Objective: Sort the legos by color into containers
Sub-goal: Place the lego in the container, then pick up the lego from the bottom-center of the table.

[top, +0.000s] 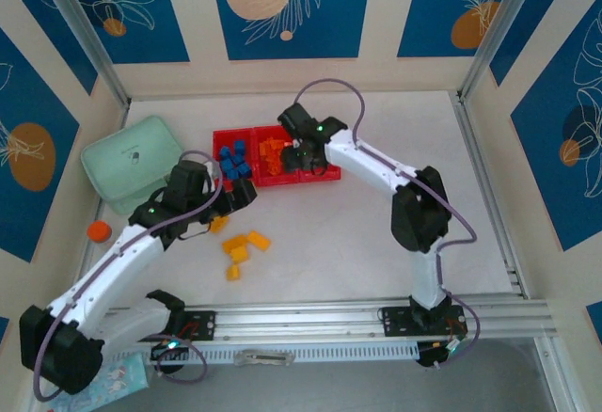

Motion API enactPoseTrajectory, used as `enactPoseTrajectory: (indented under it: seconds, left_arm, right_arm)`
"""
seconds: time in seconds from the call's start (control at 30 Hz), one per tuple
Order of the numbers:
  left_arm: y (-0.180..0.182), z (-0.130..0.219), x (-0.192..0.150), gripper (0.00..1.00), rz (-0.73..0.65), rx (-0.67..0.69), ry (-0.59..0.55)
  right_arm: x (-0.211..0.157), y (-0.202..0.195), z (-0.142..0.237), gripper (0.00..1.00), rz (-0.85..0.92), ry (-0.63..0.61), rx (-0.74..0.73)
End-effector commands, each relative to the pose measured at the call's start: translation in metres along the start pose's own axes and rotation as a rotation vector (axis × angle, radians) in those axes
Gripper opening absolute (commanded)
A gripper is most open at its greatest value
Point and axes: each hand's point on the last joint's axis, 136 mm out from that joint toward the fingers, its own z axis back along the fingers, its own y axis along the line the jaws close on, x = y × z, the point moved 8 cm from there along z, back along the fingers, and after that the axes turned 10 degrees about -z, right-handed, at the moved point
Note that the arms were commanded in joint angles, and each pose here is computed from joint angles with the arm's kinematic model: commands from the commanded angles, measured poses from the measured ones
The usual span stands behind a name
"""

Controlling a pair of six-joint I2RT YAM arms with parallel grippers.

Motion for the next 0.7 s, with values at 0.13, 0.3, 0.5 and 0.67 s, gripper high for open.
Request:
enactPoseTrajectory:
  seconds: [0.13, 0.3, 0.5, 0.67]
  left_arm:
    - [0.025, 0.029, -0.027, 0.99, 0.032, 0.138, -0.013]
    - [0.039, 0.043, -0.041, 0.99, 0.082, 0.203, -0.039]
    - [0.044, 0.048, -0.048, 0.99, 0.110, 0.209, -0.058]
    - [0.045, 0.048, -0.047, 0.99, 0.110, 0.214, -0.056]
  right_arm:
    - [-0.074, 0.044, 0.017, 0.68, 0.188, 0.075, 0.140]
    - [-0.118, 0.061, 0.001, 0.71, 0.255, 0.163, 0.142]
    - [-0.146, 0.076, -0.024, 0.73, 0.327, 0.226, 0.141]
    - [-0.156, 0.087, -0.038, 0.73, 0.358, 0.254, 0.146]
